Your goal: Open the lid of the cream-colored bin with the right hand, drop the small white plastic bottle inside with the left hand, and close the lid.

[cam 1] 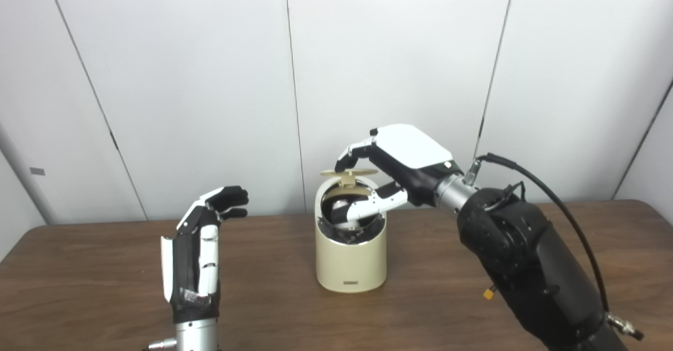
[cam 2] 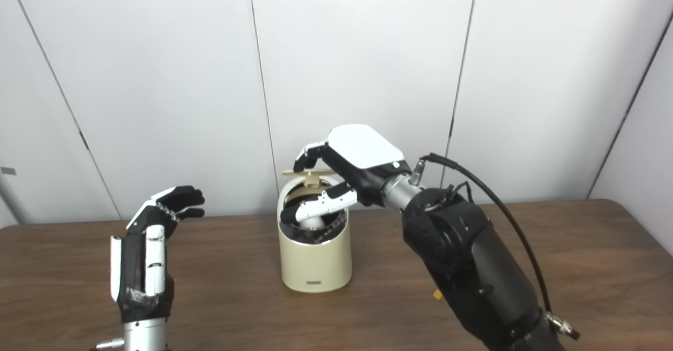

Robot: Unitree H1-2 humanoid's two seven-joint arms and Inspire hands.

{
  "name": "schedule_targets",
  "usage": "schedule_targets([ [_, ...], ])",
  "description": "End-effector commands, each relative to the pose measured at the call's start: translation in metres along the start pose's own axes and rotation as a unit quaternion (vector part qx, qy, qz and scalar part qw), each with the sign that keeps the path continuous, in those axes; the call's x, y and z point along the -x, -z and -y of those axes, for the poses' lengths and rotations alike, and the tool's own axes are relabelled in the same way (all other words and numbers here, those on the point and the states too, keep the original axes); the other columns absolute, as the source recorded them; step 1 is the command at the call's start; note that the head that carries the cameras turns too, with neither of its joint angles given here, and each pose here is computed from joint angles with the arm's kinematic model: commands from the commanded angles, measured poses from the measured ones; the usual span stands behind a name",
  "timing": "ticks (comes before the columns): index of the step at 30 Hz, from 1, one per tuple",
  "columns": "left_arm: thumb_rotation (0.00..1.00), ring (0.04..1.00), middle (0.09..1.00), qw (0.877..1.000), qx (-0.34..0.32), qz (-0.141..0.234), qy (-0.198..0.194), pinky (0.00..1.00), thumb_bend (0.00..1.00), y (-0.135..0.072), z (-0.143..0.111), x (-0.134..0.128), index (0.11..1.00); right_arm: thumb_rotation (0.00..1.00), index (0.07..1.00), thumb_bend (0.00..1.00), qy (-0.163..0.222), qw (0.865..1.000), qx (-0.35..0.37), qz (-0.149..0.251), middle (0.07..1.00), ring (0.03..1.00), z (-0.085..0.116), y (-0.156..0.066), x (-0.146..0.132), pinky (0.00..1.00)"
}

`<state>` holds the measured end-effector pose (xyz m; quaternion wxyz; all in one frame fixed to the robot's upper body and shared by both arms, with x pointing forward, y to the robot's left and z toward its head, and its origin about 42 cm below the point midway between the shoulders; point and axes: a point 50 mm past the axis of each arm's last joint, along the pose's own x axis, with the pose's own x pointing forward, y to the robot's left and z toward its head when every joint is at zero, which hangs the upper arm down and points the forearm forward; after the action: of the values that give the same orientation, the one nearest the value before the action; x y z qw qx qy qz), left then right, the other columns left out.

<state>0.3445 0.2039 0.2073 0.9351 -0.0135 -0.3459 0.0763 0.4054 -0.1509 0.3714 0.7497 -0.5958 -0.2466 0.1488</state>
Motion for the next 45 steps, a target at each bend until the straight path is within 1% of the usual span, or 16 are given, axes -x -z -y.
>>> schedule_targets([
  [1,0.85,0.671,0.672,0.999,0.01,0.032,0.003,0.6,0.34,-0.014,0.003,-0.01,0.665,0.85,0.691,0.96,0.037,0.999,-0.002,0.002,0.714,0.817,0.014,0.0,0.0,0.9],
  [5,0.85,0.671,0.672,0.999,0.013,0.032,0.004,0.6,0.35,-0.016,0.002,-0.009,0.666,0.86,0.7,0.97,0.035,0.999,-0.009,-0.008,0.717,0.817,0.007,0.004,0.004,0.87],
  [9,0.84,0.671,0.672,0.999,0.015,0.032,0.005,0.61,0.35,-0.016,0.001,-0.01,0.667,0.86,0.714,0.96,0.031,0.999,-0.018,-0.023,0.727,0.824,-0.002,0.008,0.007,0.9],
  [14,0.84,0.666,0.667,0.999,0.017,0.029,0.005,0.6,0.35,-0.017,0.001,-0.01,0.664,0.85,0.709,0.95,0.029,0.999,-0.023,-0.032,0.722,0.808,-0.012,0.014,0.01,0.88],
  [20,0.84,0.667,0.668,0.999,0.017,0.028,0.007,0.61,0.35,-0.018,0.001,-0.009,0.665,0.82,0.721,0.93,0.02,0.999,-0.03,-0.038,0.737,0.812,-0.019,0.014,0.014,0.92],
  [22,0.84,0.668,0.669,0.999,0.017,0.028,0.008,0.61,0.35,-0.018,0.001,-0.009,0.666,0.82,0.725,0.93,0.017,0.999,-0.027,-0.04,0.74,0.812,-0.022,0.014,0.015,0.91],
  [24,0.84,0.668,0.67,0.999,0.015,0.028,0.009,0.61,0.35,-0.018,0.001,-0.009,0.666,0.84,0.723,0.94,0.016,0.999,-0.019,-0.04,0.73,0.796,-0.025,0.014,0.016,0.85],
  [32,0.82,0.665,0.666,1.0,0.017,0.024,0.01,0.6,0.35,-0.02,0.003,-0.008,0.662,0.81,0.718,0.92,0.019,0.999,-0.011,-0.044,0.728,0.787,-0.029,0.014,0.017,0.79],
  [35,0.82,0.665,0.666,0.999,0.017,0.025,0.011,0.6,0.36,-0.02,0.003,-0.008,0.663,0.8,0.715,0.91,0.023,0.999,-0.01,-0.048,0.724,0.788,-0.03,0.015,0.017,0.78],
  [39,0.82,0.663,0.666,0.999,0.014,0.027,0.011,0.6,0.35,-0.021,0.004,-0.009,0.665,0.77,0.711,0.89,0.023,0.998,-0.014,-0.048,0.719,0.796,-0.03,0.015,0.019,0.8],
  [43,0.82,0.666,0.668,0.999,0.014,0.028,0.012,0.61,0.35,-0.022,0.005,-0.009,0.668,0.77,0.712,0.9,0.019,0.999,-0.023,-0.045,0.731,0.816,-0.036,0.015,0.021,0.88],
  [45,0.83,0.669,0.67,0.999,0.013,0.028,0.014,0.61,0.35,-0.022,0.005,-0.009,0.67,0.76,0.712,0.9,0.019,0.999,-0.021,-0.041,0.741,0.818,-0.039,0.013,0.023,0.91],
])
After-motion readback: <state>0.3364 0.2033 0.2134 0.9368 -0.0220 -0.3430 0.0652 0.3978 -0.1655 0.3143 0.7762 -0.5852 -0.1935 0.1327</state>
